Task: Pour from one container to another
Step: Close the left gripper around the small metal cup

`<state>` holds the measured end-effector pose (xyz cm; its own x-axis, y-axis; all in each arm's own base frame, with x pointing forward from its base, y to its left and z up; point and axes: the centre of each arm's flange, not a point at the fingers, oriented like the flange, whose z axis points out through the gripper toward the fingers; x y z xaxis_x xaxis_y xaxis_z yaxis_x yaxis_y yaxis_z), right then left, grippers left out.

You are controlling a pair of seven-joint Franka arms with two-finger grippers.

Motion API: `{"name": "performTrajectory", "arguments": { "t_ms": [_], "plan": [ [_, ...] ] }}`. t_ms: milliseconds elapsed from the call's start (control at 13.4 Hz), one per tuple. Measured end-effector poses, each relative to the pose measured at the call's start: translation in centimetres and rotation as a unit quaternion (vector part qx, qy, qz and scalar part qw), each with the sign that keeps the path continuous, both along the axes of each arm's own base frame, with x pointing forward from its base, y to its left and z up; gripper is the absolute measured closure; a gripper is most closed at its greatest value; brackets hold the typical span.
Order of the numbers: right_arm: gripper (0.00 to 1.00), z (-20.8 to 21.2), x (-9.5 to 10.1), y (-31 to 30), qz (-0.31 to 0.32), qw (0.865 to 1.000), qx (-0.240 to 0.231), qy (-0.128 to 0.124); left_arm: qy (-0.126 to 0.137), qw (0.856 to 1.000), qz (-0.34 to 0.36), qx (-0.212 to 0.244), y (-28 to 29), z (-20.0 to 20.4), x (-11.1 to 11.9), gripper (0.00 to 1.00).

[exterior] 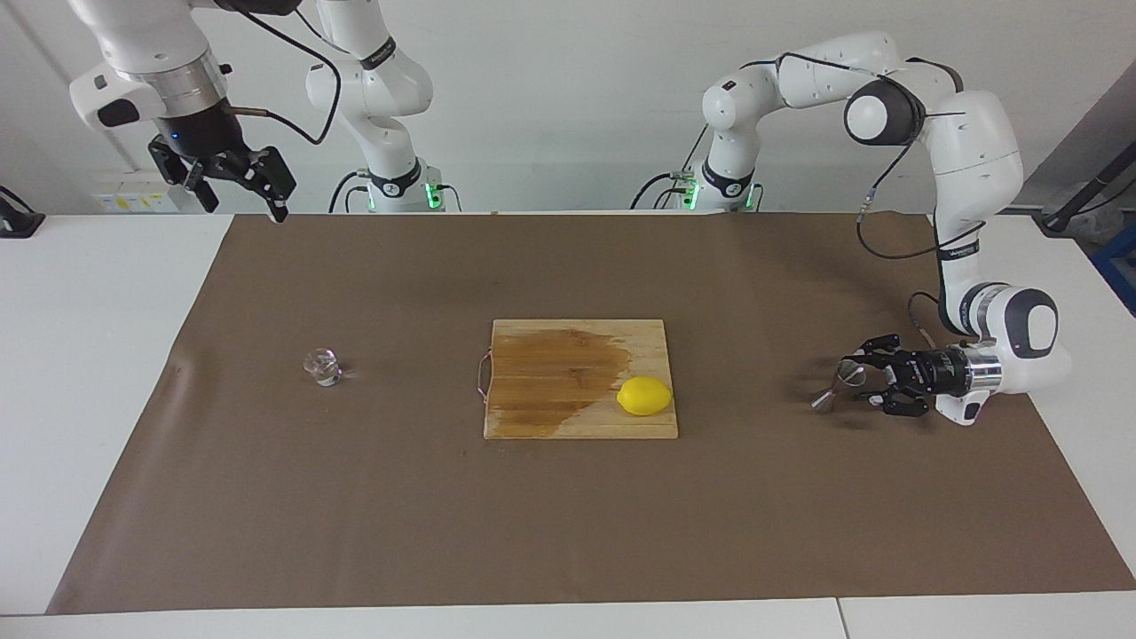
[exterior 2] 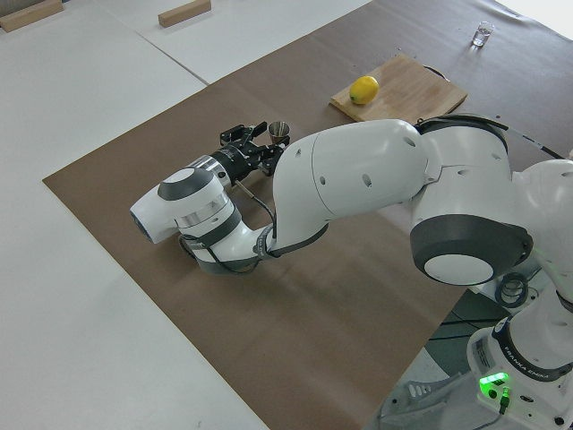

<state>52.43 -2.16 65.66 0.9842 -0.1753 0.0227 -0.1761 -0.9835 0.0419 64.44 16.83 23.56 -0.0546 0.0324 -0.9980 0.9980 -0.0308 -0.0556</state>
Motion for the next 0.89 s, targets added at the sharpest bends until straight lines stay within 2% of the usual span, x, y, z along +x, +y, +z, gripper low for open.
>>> {"name": "performTrajectory", "arguments": {
  "t_ms": [521, 893],
  "plan": [
    [0.00, 0.00, 0.00, 0.00, 0.000, 1.000, 0.000, 0.000, -0.005, 1.000, 0.001, 0.000, 0.00, -0.09, -0.01, 0.52],
    [0.00, 0.00, 0.00, 0.00, 0.000, 1.000, 0.000, 0.000, -0.007, 1.000, -0.001, -0.002, -0.32, 0.03, 0.12, 0.52]
  ]
}}
